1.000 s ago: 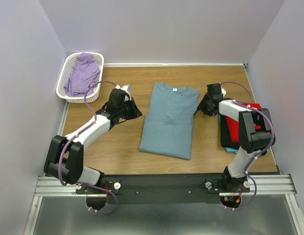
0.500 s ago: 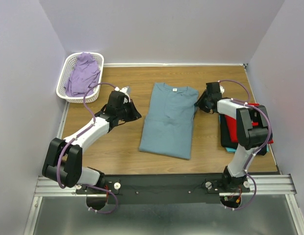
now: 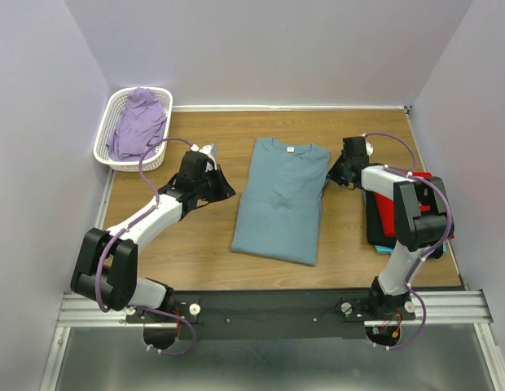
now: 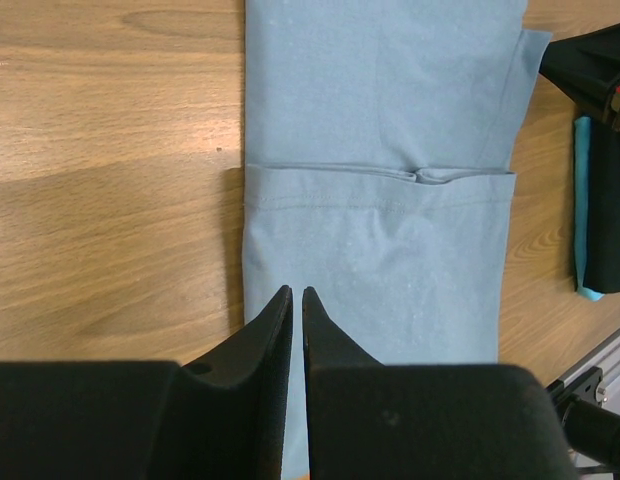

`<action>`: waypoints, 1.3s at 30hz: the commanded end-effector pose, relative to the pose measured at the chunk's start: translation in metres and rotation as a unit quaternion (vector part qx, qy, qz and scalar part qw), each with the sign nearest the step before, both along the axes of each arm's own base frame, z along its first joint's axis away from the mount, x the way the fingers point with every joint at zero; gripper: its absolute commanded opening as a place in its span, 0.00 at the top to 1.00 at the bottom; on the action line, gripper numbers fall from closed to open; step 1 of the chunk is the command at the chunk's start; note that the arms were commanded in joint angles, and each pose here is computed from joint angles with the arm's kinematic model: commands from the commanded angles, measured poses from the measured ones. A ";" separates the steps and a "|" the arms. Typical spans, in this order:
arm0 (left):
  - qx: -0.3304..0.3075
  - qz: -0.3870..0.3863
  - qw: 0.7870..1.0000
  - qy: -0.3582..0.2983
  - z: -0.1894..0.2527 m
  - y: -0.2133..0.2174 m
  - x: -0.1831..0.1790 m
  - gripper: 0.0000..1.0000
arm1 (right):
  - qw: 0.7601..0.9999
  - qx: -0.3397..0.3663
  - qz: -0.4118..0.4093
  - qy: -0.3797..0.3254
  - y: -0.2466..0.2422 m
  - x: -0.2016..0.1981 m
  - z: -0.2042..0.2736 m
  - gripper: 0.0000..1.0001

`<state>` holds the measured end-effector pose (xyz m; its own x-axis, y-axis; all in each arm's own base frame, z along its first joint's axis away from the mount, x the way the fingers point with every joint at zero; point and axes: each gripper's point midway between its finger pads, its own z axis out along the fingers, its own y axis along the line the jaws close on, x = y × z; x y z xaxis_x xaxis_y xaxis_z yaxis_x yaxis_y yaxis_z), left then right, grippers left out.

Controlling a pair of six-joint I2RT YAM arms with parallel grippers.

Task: Fold and stack the t-shirts
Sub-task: Fold the tshirt

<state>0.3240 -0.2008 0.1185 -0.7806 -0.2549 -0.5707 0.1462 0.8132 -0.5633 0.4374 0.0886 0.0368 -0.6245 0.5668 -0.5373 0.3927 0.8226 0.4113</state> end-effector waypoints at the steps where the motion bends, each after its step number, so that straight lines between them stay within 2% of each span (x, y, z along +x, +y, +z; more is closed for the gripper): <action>1: -0.007 -0.007 1.000 0.003 -0.003 -0.003 -0.002 0.85 | 1.000 0.002 0.008 -0.006 0.004 0.013 -0.001 0.84; 10: -0.007 -0.006 1.000 0.007 -0.008 -0.004 -0.004 0.85 | 0.999 0.018 0.028 -0.035 0.014 0.020 0.024 0.92; 16: -0.007 -0.007 1.000 0.007 -0.007 -0.004 -0.004 0.85 | 0.997 0.017 0.054 -0.047 0.036 0.023 0.033 0.93; 26: -0.005 -0.005 1.000 0.008 -0.010 -0.002 -0.006 0.85 | 0.992 0.010 0.117 -0.054 0.102 0.029 0.031 0.94; 35: -0.004 -0.007 1.000 0.011 -0.013 -0.002 -0.008 0.85 | 0.987 0.003 0.158 -0.024 0.133 0.023 -0.003 0.93; 38: -0.004 -0.007 1.000 0.010 -0.013 -0.002 -0.008 0.85 | 0.986 0.001 0.168 -0.021 0.139 0.019 -0.007 0.89; 39: -0.005 -0.007 1.000 0.009 -0.012 -0.002 -0.008 0.85 | 0.985 0.002 0.172 -0.022 0.140 0.019 -0.006 0.85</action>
<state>0.3191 -0.1992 0.1068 -0.7933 -0.2569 -0.5520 0.1283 0.8158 -0.5640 0.4546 0.2165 0.0274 -0.7461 0.3648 -0.5570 0.1239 0.8980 0.4221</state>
